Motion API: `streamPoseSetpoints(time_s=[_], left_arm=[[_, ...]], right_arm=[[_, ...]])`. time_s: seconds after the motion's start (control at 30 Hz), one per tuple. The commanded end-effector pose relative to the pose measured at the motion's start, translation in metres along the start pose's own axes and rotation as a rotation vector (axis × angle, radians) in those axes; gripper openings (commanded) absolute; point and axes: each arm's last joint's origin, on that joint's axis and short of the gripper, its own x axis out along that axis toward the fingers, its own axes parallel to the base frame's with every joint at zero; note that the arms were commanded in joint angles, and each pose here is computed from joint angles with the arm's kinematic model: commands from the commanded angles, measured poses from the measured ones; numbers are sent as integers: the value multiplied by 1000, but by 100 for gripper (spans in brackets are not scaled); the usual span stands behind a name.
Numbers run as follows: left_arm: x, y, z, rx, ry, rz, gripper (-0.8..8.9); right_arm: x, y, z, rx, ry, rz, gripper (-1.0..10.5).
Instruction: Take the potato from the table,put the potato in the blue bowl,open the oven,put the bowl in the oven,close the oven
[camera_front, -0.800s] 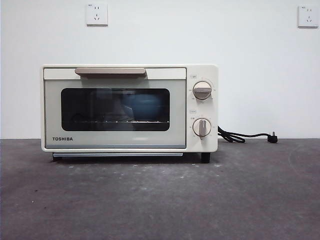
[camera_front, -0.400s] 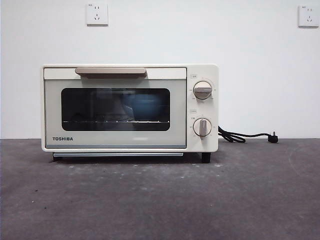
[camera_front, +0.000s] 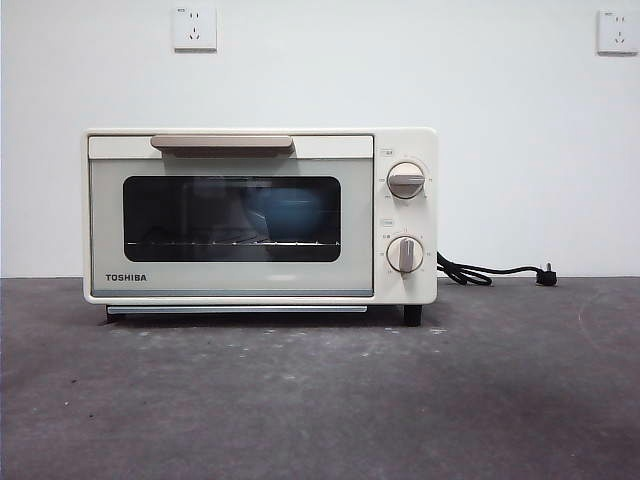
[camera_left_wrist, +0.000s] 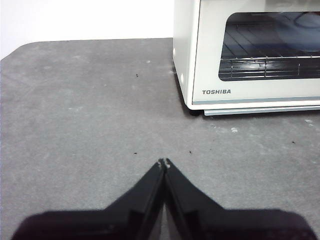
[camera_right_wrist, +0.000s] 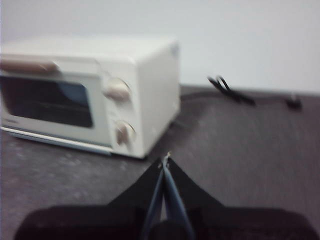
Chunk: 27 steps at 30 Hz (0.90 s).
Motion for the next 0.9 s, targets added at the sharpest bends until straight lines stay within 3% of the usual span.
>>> streamPoseSetpoints(time_s=[0.03,0.4,0.9], left_arm=[[1,0,-3,-10,8,3,-4],[1,0,-3,-10,8,3,-4],[1,0,-3,-10,8,3,-4]], right_arm=[[2,0,-15,61,-2,-21,5],[8,-1,-51,106,81,-22,5],[8,-1,-51,118,83,-20,5]])
